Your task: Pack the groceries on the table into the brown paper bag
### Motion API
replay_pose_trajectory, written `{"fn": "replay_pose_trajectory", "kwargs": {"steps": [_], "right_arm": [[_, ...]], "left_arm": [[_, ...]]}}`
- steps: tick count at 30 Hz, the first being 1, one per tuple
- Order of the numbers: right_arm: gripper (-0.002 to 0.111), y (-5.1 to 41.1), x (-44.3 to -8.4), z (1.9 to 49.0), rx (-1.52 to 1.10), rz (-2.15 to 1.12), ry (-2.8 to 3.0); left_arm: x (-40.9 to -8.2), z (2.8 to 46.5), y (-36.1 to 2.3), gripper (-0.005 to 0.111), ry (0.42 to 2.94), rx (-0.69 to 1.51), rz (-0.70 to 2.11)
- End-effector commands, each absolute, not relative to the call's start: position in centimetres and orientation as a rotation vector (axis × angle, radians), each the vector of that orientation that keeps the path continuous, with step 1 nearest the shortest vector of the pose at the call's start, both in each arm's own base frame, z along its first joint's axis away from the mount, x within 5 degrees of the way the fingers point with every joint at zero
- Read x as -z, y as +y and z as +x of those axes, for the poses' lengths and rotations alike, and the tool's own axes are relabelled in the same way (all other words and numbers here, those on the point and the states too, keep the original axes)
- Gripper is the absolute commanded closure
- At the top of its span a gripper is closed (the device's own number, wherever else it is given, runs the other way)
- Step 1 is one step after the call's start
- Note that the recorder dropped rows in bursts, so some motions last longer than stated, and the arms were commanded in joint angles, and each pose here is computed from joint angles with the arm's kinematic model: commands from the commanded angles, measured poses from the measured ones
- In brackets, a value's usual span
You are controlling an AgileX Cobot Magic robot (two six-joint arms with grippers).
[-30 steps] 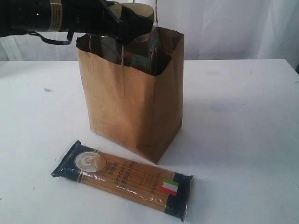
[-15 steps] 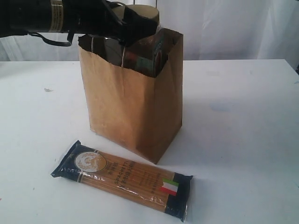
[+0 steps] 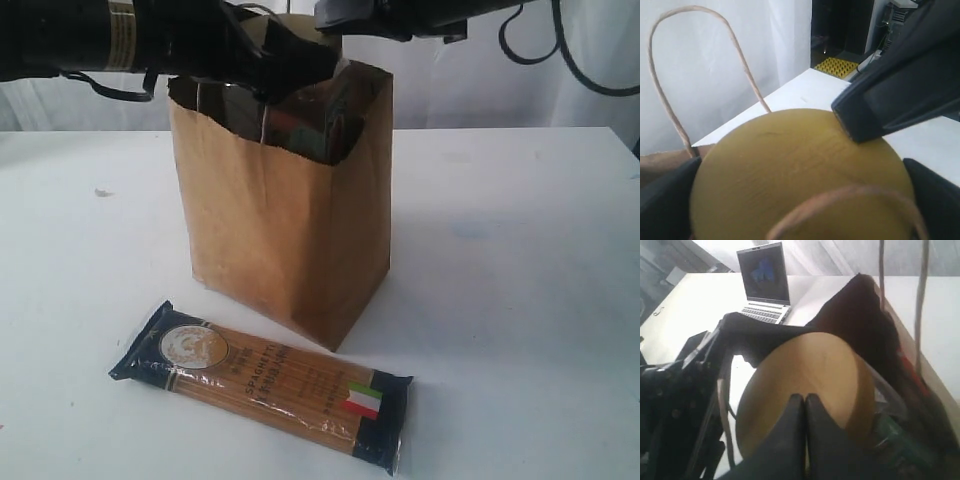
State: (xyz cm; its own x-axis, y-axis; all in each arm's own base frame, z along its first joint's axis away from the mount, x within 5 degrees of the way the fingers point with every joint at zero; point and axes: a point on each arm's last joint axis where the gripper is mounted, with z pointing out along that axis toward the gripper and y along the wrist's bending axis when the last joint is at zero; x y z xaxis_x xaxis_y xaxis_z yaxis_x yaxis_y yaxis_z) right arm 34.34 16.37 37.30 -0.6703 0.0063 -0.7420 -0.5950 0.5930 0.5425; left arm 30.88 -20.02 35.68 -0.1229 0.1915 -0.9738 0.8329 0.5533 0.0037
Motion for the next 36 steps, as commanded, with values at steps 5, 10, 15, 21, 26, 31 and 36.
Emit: {"fn": "replay_pose_trajectory", "kwargs": {"steps": [5,10,15,21,26,31,36], "right_arm": [[0.108,17.2,-35.0,34.9,-0.983,-0.539,2.183],[0.108,18.8,-36.3,34.2,-1.002,-0.633,2.130],[0.108,20.8,-37.4,33.0,-1.029,-0.745,2.081],[0.108,21.6,-35.1,33.6,-0.966,-0.742,2.199],[0.108,21.5,-33.8,34.1,-0.918,-0.745,2.274],[0.108,21.4,-34.2,34.0,-0.914,-0.739,2.258],[0.108,21.1,-33.8,34.2,-0.868,-0.699,2.316]], "left_arm": [[-36.3,30.5,-20.0,0.002,1.604,0.710,0.895],[-36.3,30.5,-20.0,0.002,1.598,0.704,0.905],[-36.3,30.3,-20.1,0.002,1.569,0.698,0.952],[-36.3,29.9,-20.3,0.002,1.533,0.706,1.009],[-37.1,29.5,-20.0,0.002,1.502,0.681,1.014],[-37.5,29.3,-19.9,0.002,1.491,0.676,1.011],[-37.6,29.1,-19.9,0.002,1.487,0.687,1.017]]}}
